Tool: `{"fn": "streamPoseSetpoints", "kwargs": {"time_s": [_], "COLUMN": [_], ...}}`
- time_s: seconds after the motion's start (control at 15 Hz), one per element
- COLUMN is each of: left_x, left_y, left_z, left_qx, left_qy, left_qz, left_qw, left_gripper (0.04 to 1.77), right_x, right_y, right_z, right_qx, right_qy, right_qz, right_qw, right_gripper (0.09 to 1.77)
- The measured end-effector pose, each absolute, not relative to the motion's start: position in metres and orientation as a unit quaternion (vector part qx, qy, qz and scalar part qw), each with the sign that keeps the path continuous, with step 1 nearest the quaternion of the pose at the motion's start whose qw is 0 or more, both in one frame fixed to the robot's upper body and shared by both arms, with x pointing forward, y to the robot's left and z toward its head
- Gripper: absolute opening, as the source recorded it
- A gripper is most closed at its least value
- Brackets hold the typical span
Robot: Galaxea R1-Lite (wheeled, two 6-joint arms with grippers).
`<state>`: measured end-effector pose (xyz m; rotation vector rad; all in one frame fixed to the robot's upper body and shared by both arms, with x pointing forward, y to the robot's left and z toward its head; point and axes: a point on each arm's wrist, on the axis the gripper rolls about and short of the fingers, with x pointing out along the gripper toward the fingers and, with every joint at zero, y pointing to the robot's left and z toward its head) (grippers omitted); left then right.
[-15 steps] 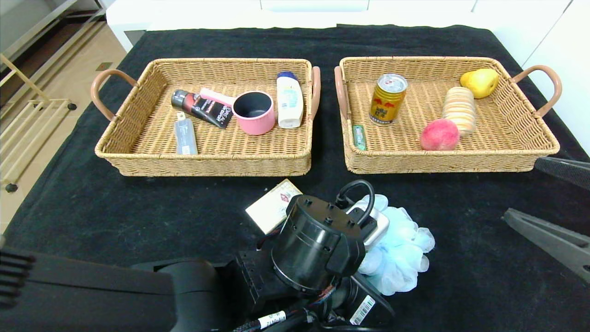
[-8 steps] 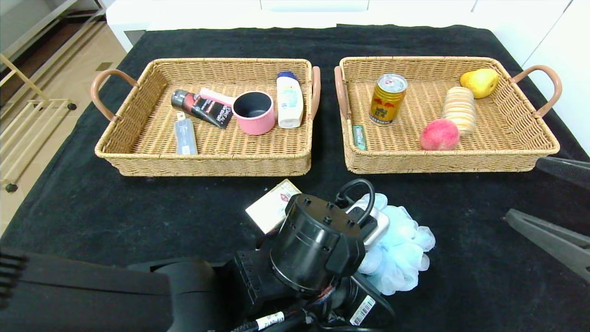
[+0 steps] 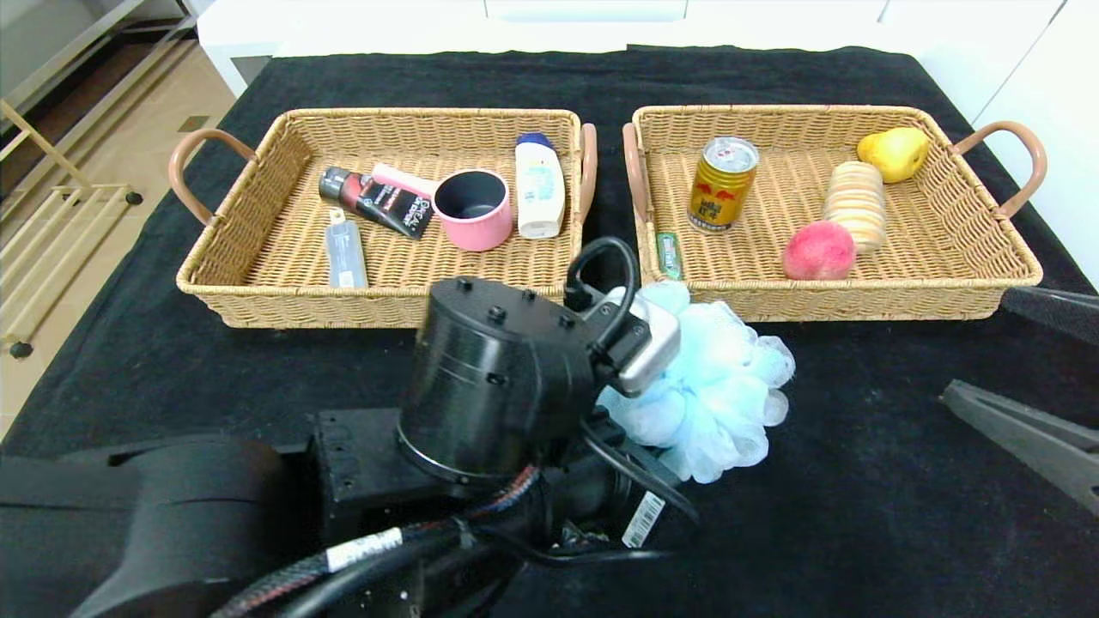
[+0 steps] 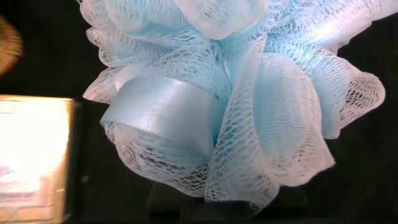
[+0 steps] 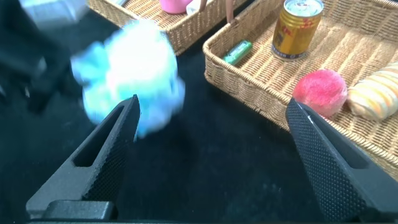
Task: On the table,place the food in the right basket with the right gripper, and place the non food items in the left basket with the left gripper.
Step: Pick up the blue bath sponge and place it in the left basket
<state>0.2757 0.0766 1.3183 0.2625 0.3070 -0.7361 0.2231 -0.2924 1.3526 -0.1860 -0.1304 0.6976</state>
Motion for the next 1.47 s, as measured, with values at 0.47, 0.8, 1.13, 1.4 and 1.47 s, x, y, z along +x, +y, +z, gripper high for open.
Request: {"fn": "streamPoseSetpoints", "kwargs": {"time_s": [0.47,0.8,1.13,1.4,1.47], "left_x": [0.294,0.309,0.325,0.336,0.339], "left_y": [0.13,0.163,0.198,0.221,0.224], "left_z": [1.363,1.38,1.391,1.397,1.4], "left_qx": [0.08,0.07,0.058,0.049,0.047], "left_qy": [0.097,0.073,0.059,0.048,0.045], "left_qz": [-0.285,-0.227,-0.161,-0.118,-0.11], "left_qw": [0.95,0.969,0.983,0.991,0.992], "left_gripper": [0.35,0.35,0.34,0.34,0.34], "right_x": [0.229,0.231,0.231,0.231,0.231], "right_y": [-0.291,-0.289,-0.289,-0.289,-0.289], "right_z": [1.348,1.345,1.344,1.343,1.344], "right_qx": [-0.091,-0.091,-0.091,-0.092,-0.092], "right_qy": [-0.051,-0.044,-0.042,-0.042,-0.043], "right_qz": [0.342,0.345,0.346,0.347,0.346], "right_qw": [0.934,0.933,0.933,0.933,0.933], "right_gripper": [1.71,1.71,1.71,1.71,1.71]}}
